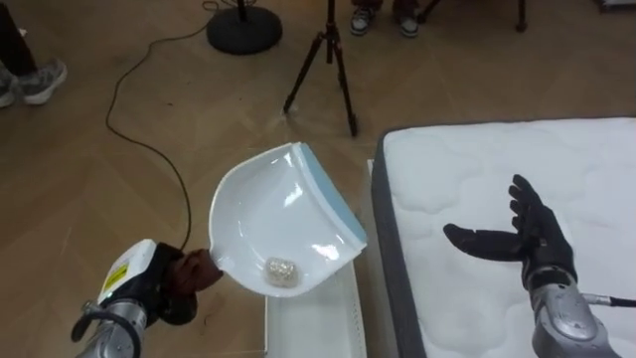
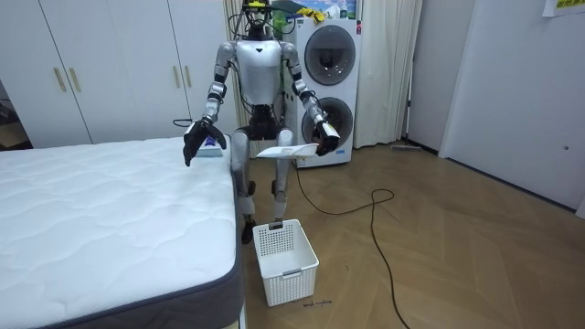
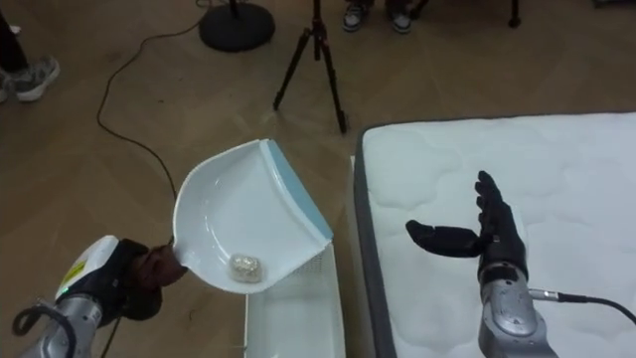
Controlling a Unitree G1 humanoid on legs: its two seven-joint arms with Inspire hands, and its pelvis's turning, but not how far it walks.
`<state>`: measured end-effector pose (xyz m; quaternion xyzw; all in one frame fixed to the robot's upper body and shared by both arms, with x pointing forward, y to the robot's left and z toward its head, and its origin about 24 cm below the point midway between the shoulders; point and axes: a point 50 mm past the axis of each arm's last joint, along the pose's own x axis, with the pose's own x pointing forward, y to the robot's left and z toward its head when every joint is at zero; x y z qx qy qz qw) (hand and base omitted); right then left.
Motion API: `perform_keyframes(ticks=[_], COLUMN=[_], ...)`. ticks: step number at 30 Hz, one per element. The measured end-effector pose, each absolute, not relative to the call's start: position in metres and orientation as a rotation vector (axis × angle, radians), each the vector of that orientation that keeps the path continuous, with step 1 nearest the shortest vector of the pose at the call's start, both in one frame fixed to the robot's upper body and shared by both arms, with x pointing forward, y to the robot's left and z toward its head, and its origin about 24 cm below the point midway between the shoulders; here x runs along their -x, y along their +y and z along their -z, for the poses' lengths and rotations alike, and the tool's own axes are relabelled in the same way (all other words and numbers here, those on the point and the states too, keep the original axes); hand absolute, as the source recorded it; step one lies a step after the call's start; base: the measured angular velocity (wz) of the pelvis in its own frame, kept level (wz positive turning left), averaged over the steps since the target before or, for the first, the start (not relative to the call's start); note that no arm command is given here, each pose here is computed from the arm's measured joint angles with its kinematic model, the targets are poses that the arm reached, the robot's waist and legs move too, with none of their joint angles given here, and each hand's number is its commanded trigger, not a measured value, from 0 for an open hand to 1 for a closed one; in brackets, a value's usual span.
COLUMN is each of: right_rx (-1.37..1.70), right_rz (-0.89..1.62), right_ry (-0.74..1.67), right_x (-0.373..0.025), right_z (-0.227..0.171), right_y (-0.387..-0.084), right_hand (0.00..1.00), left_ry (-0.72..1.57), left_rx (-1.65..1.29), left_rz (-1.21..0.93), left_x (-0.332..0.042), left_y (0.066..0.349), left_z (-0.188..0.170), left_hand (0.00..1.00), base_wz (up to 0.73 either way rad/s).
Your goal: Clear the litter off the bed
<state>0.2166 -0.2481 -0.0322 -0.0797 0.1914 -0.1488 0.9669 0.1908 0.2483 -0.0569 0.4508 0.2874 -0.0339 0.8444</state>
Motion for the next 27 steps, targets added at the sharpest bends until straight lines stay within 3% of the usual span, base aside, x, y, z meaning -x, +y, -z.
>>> perform_keyframes(ticks=[10, 16, 27], right_rx=[0.191, 0.222, 0.219], right_rz=[0.308, 0.33, 0.312], right_ry=[0.398, 0.427, 0.358], right_x=[-0.215, -0.211, -0.236], right_z=[0.034, 0.039, 0.03], right_y=[-0.252, -0.263, -0.26], right_hand=[0.0, 0.0, 0.0], left_ry=[0.585, 0.502, 0.432], left_rx=[-0.999, -1.102, -1.213], left_rz=[0.074, 0.075, 0.101], left_x=[-0.196, -0.219, -0.243], left_y=[0.255, 0.268, 0.275], left_z=[0.051, 0.029, 0.011], left_hand=[1.0, 1.0, 1.0], base_wz=[0.05, 0.22, 0.2])
